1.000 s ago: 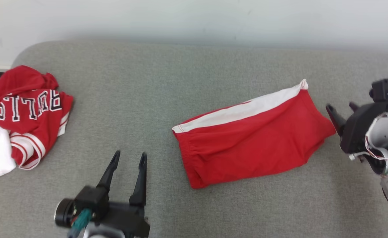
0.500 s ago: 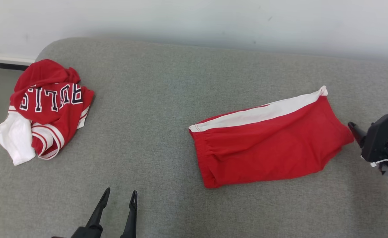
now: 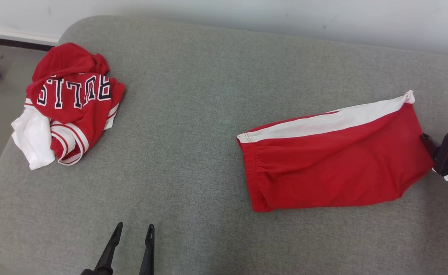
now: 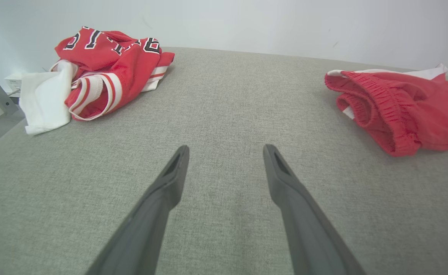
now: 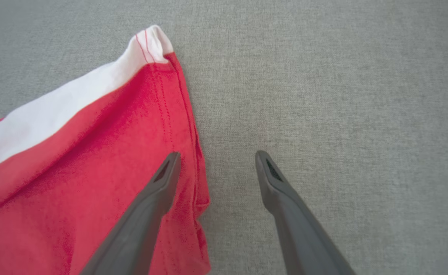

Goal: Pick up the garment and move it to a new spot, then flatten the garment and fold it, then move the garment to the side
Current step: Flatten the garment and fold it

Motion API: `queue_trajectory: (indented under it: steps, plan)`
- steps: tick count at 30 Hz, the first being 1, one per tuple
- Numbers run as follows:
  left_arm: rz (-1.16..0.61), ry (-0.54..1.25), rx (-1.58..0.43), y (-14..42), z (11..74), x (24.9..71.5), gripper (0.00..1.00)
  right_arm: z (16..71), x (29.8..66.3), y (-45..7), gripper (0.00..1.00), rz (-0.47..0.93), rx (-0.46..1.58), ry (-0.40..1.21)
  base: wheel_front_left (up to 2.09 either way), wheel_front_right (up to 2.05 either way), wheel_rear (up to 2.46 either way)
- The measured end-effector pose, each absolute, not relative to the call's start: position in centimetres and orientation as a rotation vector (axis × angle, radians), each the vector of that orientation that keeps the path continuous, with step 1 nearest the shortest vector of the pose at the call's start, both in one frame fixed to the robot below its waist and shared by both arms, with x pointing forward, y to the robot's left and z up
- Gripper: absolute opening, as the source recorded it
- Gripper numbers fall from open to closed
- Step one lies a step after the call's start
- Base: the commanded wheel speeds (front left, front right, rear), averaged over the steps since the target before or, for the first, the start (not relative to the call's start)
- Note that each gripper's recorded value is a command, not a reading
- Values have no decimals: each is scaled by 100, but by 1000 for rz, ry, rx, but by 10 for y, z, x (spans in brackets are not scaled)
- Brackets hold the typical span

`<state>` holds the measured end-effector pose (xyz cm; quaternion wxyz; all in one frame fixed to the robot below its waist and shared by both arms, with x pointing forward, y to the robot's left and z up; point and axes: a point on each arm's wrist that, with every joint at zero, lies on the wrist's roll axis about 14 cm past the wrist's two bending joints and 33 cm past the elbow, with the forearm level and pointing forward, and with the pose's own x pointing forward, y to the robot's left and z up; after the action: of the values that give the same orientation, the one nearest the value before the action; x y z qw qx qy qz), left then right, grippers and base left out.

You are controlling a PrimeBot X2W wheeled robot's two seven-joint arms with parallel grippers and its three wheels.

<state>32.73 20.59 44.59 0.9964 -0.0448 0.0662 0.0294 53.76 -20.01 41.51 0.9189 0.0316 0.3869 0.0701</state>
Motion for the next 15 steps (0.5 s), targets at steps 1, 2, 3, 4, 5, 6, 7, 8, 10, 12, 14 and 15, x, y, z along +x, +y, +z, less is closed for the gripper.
queue_trajectory:
  steps: [1, 2, 3, 4, 5, 6, 7, 8, 10, 12, 14, 15]
  plan:
    - [65, 137, -90, 207, 445, 327, 100, 412, 539, -197, 100, 149, 69, 801, 0, 0, 0]
    - [70, 141, -91, 208, 443, 326, 100, 410, 540, -193, 100, 154, 70, 804, 0, 0, 0]
    - [74, 145, -91, 210, 442, 326, 100, 409, 542, -189, 100, 161, 71, 804, 0, 0, 0]
    - [80, 149, -93, 211, 441, 326, 100, 406, 542, -185, 100, 168, 74, 812, 0, 0, 0]
    - [82, 154, -95, 211, 439, 325, 100, 403, 542, -182, 100, 174, 69, 823, 0, 0, 0]
    - [87, 159, -97, 212, 438, 325, 100, 398, 541, -180, 100, 176, 63, 838, 0, 0, 0]
    - [87, 164, -100, 212, 436, 324, 100, 394, 540, -179, 100, 177, 63, 851, 0, 0, 0]
    - [90, 168, -99, 212, 435, 324, 100, 391, 539, -178, 100, 176, 64, 861, 0, 0, 0]
    - [97, 179, -104, 213, 432, 322, 100, 386, 538, -171, 100, 187, 64, 879, 0, 0, 0]
    - [97, 186, -106, 213, 430, 321, 100, 380, 535, -166, 85, 197, 59, 907, 0, 0, 0]
    - [101, 190, -107, 214, 429, 320, 100, 377, 531, -163, 78, 208, 47, 934, 0, 0, 0]
    - [100, 190, -110, 214, 428, 320, 100, 376, 528, -161, 47, 213, 42, 945, 0, 0, 0]
